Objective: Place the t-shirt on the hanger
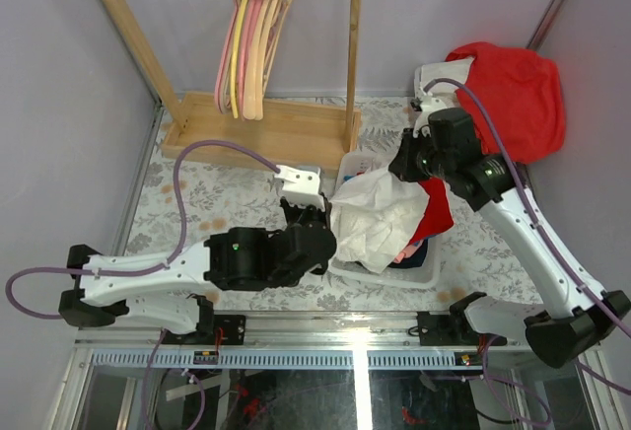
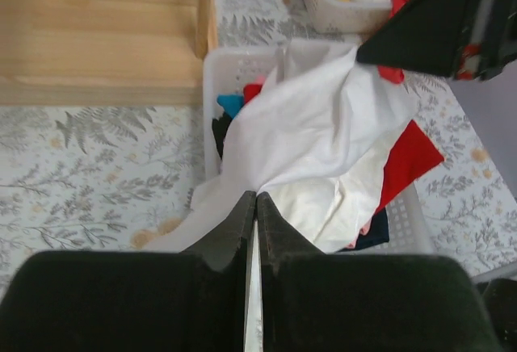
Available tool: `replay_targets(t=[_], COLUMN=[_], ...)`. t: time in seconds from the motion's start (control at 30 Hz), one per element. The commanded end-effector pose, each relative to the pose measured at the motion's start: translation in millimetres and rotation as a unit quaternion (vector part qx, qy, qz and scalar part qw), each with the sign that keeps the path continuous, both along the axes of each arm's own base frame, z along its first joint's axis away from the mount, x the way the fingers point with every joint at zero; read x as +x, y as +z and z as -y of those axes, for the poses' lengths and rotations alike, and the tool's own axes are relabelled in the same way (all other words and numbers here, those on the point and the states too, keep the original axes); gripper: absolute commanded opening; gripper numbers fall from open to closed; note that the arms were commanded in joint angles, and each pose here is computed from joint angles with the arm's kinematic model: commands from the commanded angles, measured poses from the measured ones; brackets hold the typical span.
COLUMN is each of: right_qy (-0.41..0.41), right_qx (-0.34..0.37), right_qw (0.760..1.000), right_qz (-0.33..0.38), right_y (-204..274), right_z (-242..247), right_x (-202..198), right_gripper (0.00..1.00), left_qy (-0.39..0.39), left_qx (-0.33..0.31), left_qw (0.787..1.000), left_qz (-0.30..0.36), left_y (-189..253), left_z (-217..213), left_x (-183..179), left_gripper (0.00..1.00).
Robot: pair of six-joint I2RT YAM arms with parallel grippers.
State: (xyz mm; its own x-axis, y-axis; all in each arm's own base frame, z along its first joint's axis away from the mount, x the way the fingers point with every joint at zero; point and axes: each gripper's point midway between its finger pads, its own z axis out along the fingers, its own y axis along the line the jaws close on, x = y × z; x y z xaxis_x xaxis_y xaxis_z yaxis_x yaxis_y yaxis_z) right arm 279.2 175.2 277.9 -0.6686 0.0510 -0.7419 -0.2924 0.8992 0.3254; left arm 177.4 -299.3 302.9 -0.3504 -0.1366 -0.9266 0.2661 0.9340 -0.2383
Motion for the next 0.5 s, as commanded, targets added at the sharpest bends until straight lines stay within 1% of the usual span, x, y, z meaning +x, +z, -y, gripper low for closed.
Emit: replay_targets(t=[0.0,0.03,0.07,0.1,0.2,0.33,0.47], right_qy=[0.02,0.02,0.018,0.017,0.01,-0.007,0.015], right_qx=[0.003,0.0,-0.003,-0.005,-0.007,-0.005,0.015], right_qw=[0.999,0.999,0.999,1.0,1.0,1.0,1.0], right_qz=[0.029,0.027,0.026,0.026,0.025,0.021,0.003], right_y=[17.3,16.0,15.0,14.3,13.3,8.1,-5.4], right_z=[-12.4,-12.4,-11.9,-10.8,-4.4,9.6,9.7], right_x=[16.1,17.6,18.3,18.0,10.4,-9.5,-36.2], right_gripper=[0.16,0.27,0.35,0.39,0.57,0.67,0.68], left_qy=[0.047,0.05,0.056,0.056,0.065,0.071,0.066], left_qx=[0.019,0.018,0.015,0.015,0.02,0.016,0.016], left_qw=[0.998,0.998,0.997,0.997,0.997,0.996,0.996], left_qz=[0.04,0.042,0.042,0.043,0.047,0.051,0.055], left_y=[36.2,40.4,44.2,46.0,50.2,60.8,71.6], left_z=[-32.7,-35.8,-40.6,-42.2,-49.0,-55.6,-52.9], left_x=[19.1,23.9,30.2,33.8,43.2,55.5,64.2], left_gripper=[0.0,0.0,0.0,0.0,0.0,0.0,0.0])
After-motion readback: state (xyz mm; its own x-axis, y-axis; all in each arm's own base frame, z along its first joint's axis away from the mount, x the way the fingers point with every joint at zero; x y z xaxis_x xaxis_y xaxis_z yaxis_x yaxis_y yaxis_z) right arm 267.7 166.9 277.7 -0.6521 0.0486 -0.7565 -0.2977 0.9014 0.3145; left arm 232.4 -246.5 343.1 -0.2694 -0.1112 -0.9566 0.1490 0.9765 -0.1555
